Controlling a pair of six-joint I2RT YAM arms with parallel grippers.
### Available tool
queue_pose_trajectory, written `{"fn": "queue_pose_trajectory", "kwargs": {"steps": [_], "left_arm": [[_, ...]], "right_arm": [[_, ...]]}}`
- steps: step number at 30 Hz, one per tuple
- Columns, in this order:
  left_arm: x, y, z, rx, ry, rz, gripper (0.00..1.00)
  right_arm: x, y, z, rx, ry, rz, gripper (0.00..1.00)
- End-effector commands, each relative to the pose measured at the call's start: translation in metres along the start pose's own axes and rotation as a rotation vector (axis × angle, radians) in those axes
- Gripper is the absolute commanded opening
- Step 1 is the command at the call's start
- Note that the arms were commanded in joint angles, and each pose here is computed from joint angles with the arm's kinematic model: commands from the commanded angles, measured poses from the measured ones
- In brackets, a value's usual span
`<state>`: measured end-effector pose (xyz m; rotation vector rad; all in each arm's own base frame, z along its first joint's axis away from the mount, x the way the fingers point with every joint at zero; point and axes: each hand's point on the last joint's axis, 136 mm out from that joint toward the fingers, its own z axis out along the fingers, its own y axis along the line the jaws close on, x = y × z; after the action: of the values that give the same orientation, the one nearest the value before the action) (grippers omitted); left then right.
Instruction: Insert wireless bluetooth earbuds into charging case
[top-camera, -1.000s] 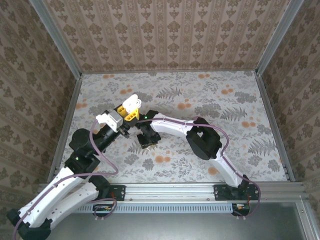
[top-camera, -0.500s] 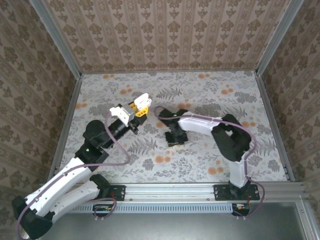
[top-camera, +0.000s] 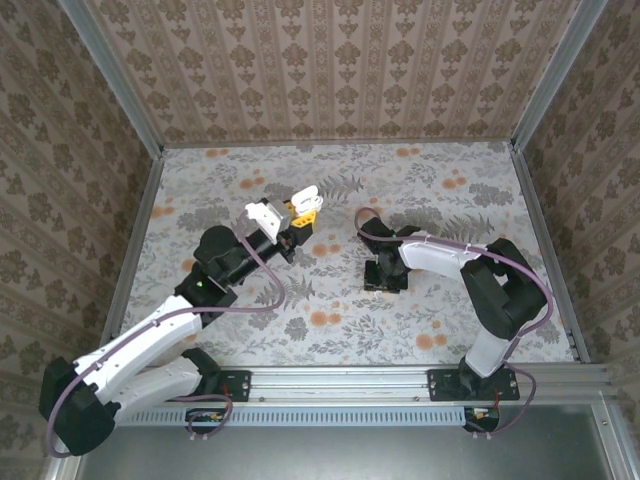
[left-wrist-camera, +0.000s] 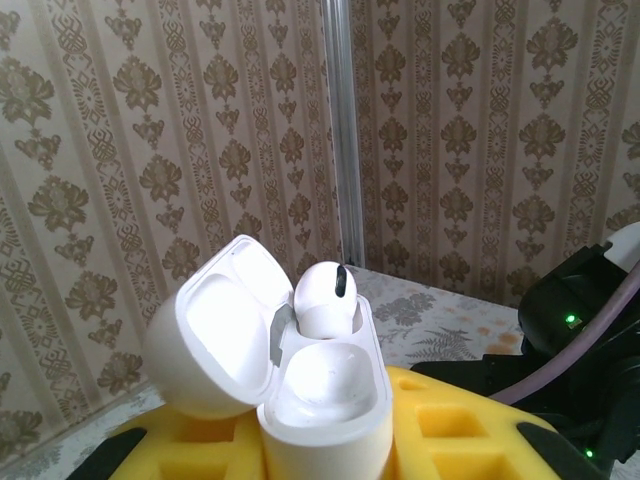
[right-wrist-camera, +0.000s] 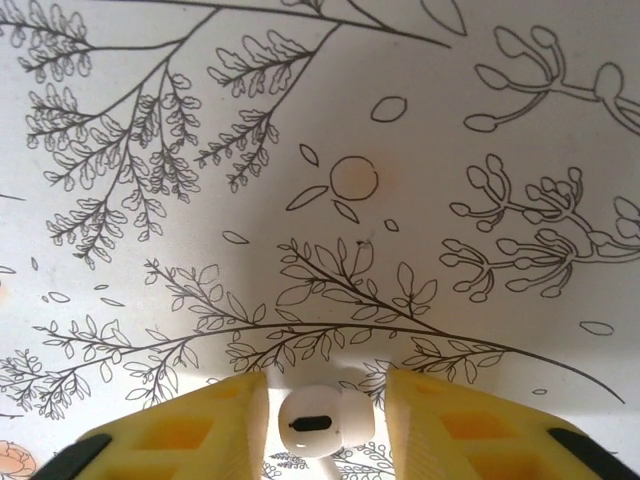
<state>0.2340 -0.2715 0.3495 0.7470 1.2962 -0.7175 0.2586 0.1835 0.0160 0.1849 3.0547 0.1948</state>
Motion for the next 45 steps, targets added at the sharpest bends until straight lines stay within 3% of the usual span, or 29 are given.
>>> {"fn": "queue_pose_trajectory", "kwargs": {"steps": [1,10,45], "left_arm": [[-0.023,-0.002,-0.001,0.013,-0.083,-0.018,0.26],[-0.026,-0.001,-0.003,0.004,-0.086,-0.008,0.26],[-0.026,0.000,-0.005,-0.001,-0.079,-0.005,0.26]], "right_arm": [[0.003,-0.003,-0.004,0.015,0.021,-0.051,0.41],[0.009,-0.005,-0.002,0.053,0.081,-0.149,0.40],[0.004,0.002,0.003,0.113,0.091,-0.181,0.37]]}}
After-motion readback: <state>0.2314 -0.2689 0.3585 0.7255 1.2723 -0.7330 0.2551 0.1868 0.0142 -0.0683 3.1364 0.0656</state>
